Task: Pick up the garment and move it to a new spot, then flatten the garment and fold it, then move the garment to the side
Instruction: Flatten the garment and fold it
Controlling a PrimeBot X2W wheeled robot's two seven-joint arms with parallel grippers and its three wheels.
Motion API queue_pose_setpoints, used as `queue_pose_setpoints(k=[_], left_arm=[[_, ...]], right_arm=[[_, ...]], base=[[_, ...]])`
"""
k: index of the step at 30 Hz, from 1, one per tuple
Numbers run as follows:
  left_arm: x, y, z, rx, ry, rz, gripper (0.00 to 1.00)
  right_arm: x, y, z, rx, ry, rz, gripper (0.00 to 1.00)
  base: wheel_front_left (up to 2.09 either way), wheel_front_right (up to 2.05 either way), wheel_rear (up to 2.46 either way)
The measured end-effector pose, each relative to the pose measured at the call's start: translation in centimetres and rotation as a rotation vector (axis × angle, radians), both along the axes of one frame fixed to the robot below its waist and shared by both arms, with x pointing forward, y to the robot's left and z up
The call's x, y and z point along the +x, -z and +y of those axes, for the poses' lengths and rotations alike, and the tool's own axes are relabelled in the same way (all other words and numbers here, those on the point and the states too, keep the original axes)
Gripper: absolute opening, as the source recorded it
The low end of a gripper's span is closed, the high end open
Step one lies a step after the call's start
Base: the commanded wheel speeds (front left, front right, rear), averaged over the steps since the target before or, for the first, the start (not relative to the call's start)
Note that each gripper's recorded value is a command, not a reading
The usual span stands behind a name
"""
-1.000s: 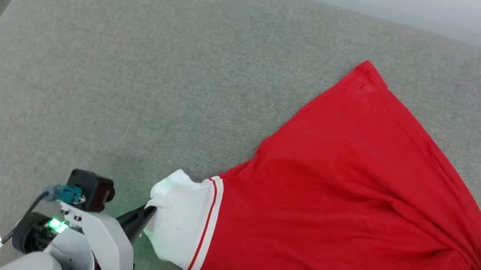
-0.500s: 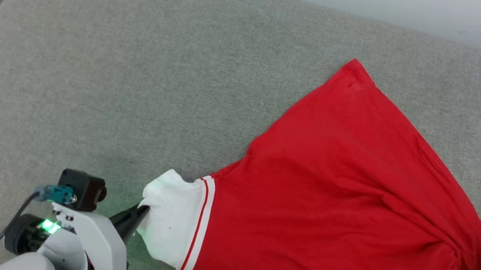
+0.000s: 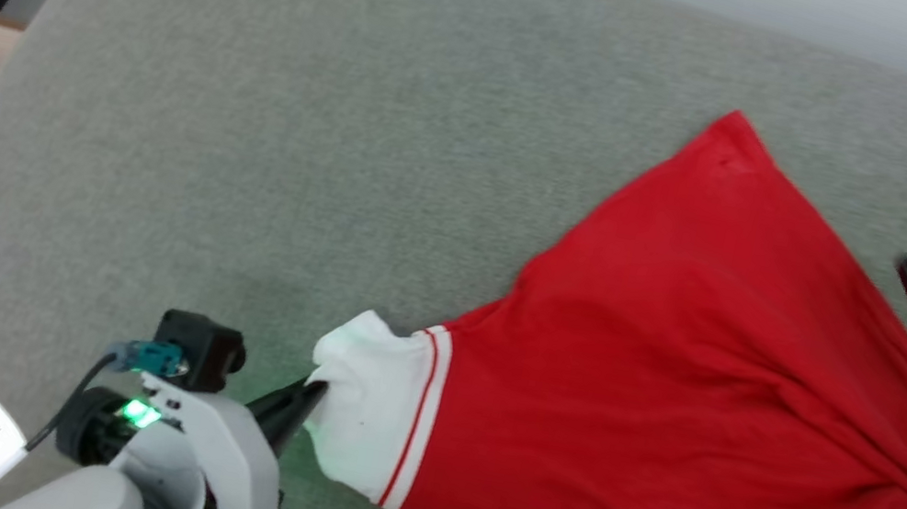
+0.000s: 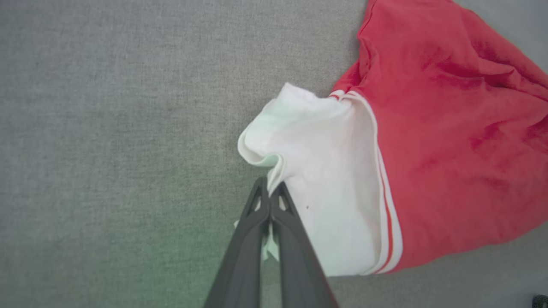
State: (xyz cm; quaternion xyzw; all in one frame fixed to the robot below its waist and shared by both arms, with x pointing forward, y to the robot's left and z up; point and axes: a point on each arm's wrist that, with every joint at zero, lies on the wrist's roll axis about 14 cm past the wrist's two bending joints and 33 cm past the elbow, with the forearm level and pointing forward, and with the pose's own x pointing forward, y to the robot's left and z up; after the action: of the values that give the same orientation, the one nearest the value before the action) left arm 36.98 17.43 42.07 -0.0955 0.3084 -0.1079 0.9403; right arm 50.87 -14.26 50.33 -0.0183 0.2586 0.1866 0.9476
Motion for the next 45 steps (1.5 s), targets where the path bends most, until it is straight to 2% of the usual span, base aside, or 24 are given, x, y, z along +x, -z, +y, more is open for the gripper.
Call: queue_pose_setpoints(k=[5,11,18,24,25,26,30,34,38,42,45], left_arm=[[0.1,0.3,-0.1,-0.010,-0.004,0.005,0.00],[0.2,1.0,0.1,-0.019,-0.015,0.020,0.00],[-0.2,2.3,0.8,-0.024,-0.048,0.051,0.00],[-0.5,3.5,1.6,-0.024,-0.079,0.077,0.00],[-0.5,3.7,1.8,-0.023,-0.085,0.079,0.00],[-0.6,3.8,2.0,-0.021,-0.090,0.084,0.00],[-0.7,4.2,2.5,-0.020,-0.104,0.092,0.00],[-0.2,4.1,2.4,-0.017,-0.087,0.085,0.00],[0.8,3.1,3.2,0.024,-0.054,0.070,0.00],[3.6,-0.3,4.6,0.098,-0.006,-0.007,0.00],[6.1,-4.1,5.1,0.160,0.035,-0.082,0.00]], right_arm=[[4.2,0.9,3.9,-0.039,-0.106,-0.070,1.00],[8.2,3.3,7.5,-0.114,-0.197,-0.070,1.00],[10.2,8.5,10.0,-0.198,-0.244,0.110,1.00],[10.6,12.0,10.7,-0.275,-0.247,0.334,1.00],[10.6,12.3,10.7,-0.282,-0.240,0.368,0.91],[10.7,12.5,10.8,-0.296,-0.241,0.395,0.00],[10.3,12.8,11.3,-0.351,-0.263,0.474,0.00],[10.3,12.3,11.1,-0.315,-0.239,0.491,0.00],[10.3,11.2,10.6,-0.307,-0.224,0.462,0.00],[10.7,9.2,9.4,-0.288,-0.187,0.403,0.00],[11.2,6.1,9.5,-0.209,-0.169,0.325,0.00]], base=[[0.00,0.00,0.00],[0.00,0.00,0.00],[0.00,0.00,0.00],[0.00,0.00,0.00],[0.00,0.00,0.00],[0.00,0.00,0.00],[0.00,0.00,0.00],[0.00,0.00,0.00],[0.00,0.00,0.00],[0.00,0.00,0.00],[0.00,0.00,0.00]])
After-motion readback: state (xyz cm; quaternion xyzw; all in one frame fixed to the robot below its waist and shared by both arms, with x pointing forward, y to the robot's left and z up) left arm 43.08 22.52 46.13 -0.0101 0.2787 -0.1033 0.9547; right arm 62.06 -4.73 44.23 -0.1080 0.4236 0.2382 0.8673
